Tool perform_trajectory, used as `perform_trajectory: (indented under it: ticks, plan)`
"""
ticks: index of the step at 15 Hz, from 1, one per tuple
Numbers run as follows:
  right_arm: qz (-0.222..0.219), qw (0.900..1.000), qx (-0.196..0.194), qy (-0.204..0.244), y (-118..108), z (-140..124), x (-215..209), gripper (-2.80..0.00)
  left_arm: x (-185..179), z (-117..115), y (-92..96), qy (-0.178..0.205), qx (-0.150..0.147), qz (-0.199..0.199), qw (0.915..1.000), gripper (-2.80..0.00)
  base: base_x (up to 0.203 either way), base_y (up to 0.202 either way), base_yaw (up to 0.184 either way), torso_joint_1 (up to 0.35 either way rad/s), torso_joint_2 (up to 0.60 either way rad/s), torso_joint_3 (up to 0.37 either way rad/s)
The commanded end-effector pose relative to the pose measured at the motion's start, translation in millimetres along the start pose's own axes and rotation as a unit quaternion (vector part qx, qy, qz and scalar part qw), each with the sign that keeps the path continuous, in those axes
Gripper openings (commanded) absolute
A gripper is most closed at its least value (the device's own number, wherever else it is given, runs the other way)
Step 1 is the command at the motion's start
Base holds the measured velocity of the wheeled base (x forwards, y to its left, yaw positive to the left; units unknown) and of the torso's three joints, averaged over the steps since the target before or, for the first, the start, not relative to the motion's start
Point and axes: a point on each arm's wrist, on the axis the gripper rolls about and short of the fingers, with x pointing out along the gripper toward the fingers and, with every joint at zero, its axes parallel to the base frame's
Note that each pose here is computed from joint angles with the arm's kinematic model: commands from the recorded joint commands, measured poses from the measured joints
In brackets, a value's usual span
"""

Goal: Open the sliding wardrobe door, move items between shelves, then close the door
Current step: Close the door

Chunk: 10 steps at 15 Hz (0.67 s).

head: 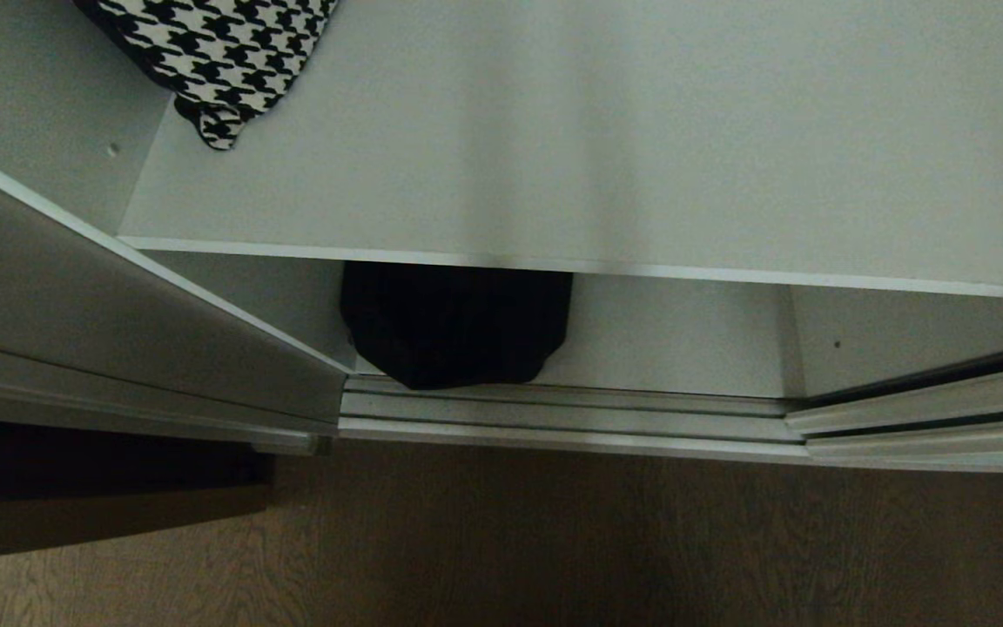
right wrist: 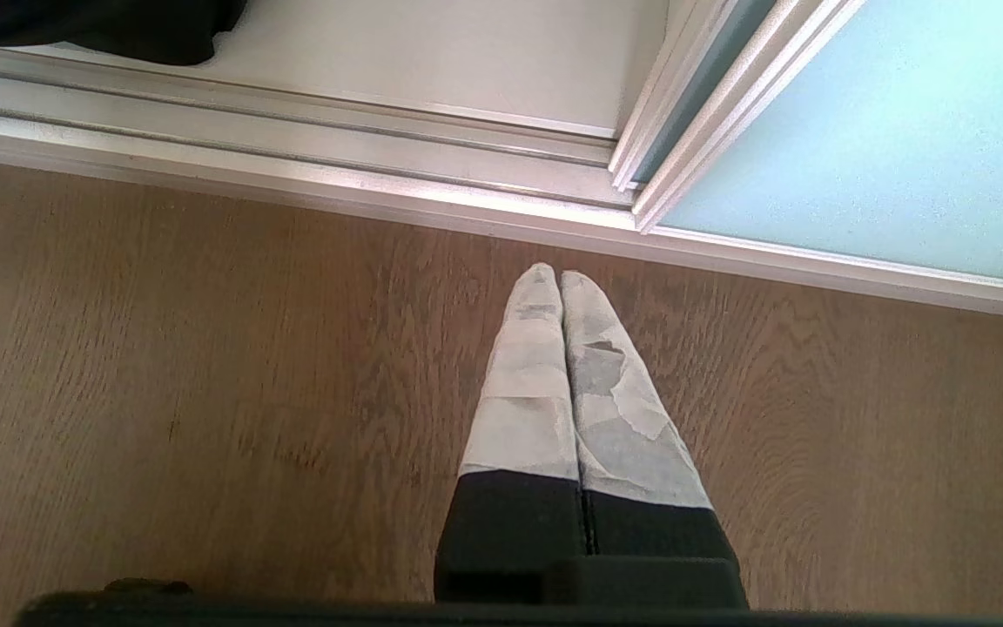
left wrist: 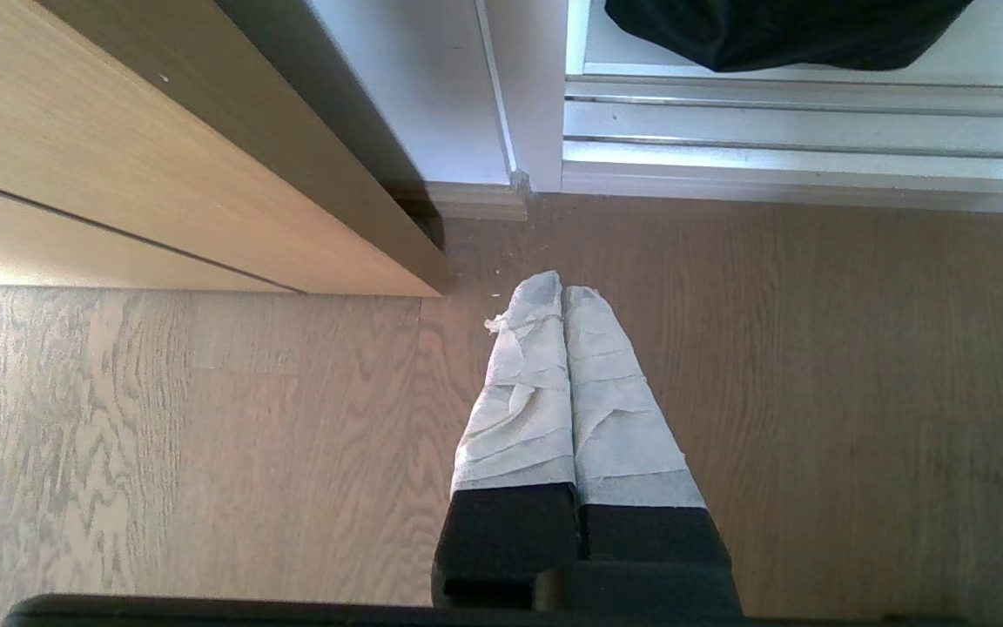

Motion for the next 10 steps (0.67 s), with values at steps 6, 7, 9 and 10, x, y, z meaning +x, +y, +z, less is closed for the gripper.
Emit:
perform_trajectory:
  ticks: [6, 7, 9, 10]
  plan:
    - [0.0, 1.0, 0.0, 0.0, 0.0, 0.0, 0.0, -2.8, 0.5, -0.3, -0.1, 0.004, 0.016, -0.002, 0.9999, -2.8, 0.0, 0.0, 0.0, 0.0, 0.0, 0.0]
    - [0.0, 1.0, 0.0, 0.0, 0.0, 0.0, 0.0, -2.8, 0.3, 0.1, -0.1, 0.002, 0.008, -0.001, 1.0, -2.8, 0.0, 0.0, 0.0, 0.0, 0.0, 0.0]
    - [0.0, 1.0, 0.0, 0.0, 0.0, 0.0, 0.0, -2.8, 0.3, 0.0, -0.1, 0.002, 0.006, -0.002, 1.0, -2.8, 0.0, 0.0, 0.0, 0.0, 0.0, 0.0]
    - [0.0, 1.0, 0.0, 0.0, 0.0, 0.0, 0.0, -2.8, 0.3, -0.1, -0.1, 0.003, 0.01, -0.001, 0.9999, -2.8, 0.0, 0.0, 0.0, 0.0, 0.0, 0.0]
